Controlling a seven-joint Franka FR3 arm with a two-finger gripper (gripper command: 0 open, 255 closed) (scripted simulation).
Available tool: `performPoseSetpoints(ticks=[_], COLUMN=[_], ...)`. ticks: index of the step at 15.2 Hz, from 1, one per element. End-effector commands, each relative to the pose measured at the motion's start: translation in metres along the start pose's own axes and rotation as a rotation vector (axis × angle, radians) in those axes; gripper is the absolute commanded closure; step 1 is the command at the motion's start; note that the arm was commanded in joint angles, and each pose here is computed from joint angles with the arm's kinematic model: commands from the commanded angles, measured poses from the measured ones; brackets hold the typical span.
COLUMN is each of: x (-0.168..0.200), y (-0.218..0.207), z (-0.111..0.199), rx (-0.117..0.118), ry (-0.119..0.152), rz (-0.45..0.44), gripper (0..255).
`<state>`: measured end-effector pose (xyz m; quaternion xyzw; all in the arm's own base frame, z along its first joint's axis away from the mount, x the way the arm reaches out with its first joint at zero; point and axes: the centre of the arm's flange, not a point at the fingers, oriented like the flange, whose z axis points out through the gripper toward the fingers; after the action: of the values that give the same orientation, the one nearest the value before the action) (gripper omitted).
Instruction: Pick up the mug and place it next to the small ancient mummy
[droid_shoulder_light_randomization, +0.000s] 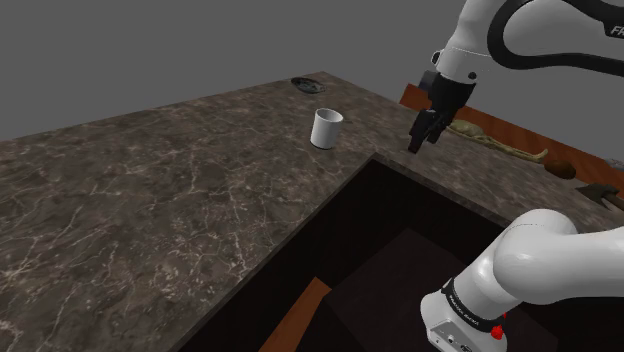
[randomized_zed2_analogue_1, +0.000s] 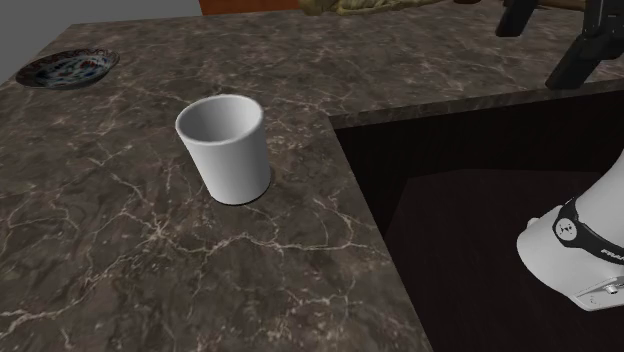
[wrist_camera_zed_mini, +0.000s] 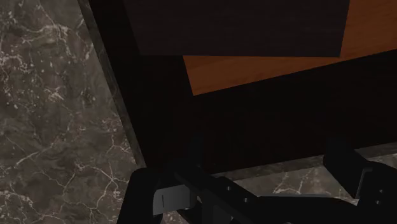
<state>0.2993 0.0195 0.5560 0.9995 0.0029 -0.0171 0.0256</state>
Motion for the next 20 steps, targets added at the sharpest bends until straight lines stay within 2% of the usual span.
performPoseSetpoints(ticks=[1,20], x=[0.000,0.247], y=[0.000,-0.050], z=[0.000,0.029], rx=[0.000,-0.012], ry=[0.000,-0.015], rz=[0.000,-0.029], gripper=[0,0])
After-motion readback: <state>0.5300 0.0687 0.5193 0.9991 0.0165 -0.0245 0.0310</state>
